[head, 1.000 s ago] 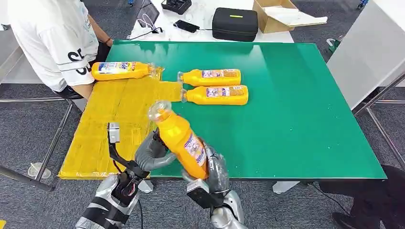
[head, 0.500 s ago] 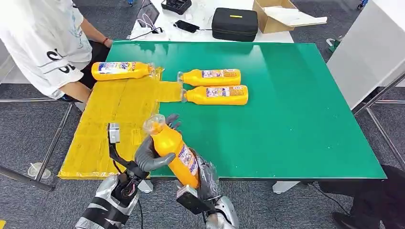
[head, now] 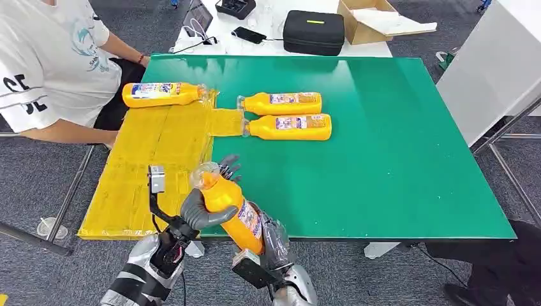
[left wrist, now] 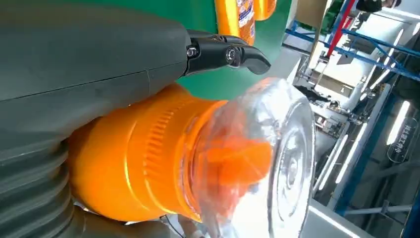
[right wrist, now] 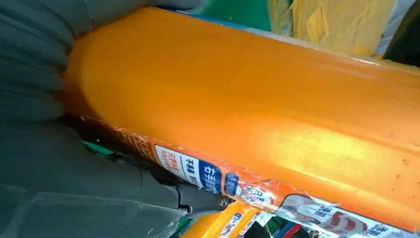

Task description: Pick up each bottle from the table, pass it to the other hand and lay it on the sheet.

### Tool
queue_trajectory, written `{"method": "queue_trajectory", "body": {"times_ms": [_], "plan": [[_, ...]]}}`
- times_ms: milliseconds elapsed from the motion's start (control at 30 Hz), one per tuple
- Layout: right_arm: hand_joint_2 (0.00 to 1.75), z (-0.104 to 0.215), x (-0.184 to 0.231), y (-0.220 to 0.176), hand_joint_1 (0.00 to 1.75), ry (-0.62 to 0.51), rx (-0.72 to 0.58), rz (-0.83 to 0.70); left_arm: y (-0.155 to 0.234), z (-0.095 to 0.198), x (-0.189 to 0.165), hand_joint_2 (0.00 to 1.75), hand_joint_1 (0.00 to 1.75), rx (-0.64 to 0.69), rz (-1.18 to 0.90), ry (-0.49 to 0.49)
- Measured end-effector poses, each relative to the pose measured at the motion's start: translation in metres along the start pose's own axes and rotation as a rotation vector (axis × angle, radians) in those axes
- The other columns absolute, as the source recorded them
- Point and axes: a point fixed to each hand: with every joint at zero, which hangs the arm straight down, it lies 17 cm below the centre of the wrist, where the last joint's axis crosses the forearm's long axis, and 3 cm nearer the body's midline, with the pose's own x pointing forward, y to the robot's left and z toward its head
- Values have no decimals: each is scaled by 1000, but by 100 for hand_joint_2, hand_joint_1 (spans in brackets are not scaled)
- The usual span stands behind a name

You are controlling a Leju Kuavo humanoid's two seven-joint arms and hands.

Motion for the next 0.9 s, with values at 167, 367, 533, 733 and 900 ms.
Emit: {"method": "queue_trajectory", "body": {"times_ms": [167, 367, 533, 733, 900], "plan": [[175, 1, -1, 1, 175, 4, 3, 1, -1, 0, -1, 175, 0, -3, -2, 2], [175, -2, -3, -5, 175, 9, -16, 6, 3, 3, -15, 175, 0, -17, -128, 64], [175, -4, -6, -9, 175, 19, -32, -2, 5, 6, -23, 175, 0, -34, -184, 102], [175, -7, -7, -16, 175, 30, -58, -22, 8, 10, -27, 175, 0, -47, -190, 125], [175, -13, -4, -26, 175, 27, -100, -23, 13, 13, -33, 175, 0, -37, -189, 158]]}}
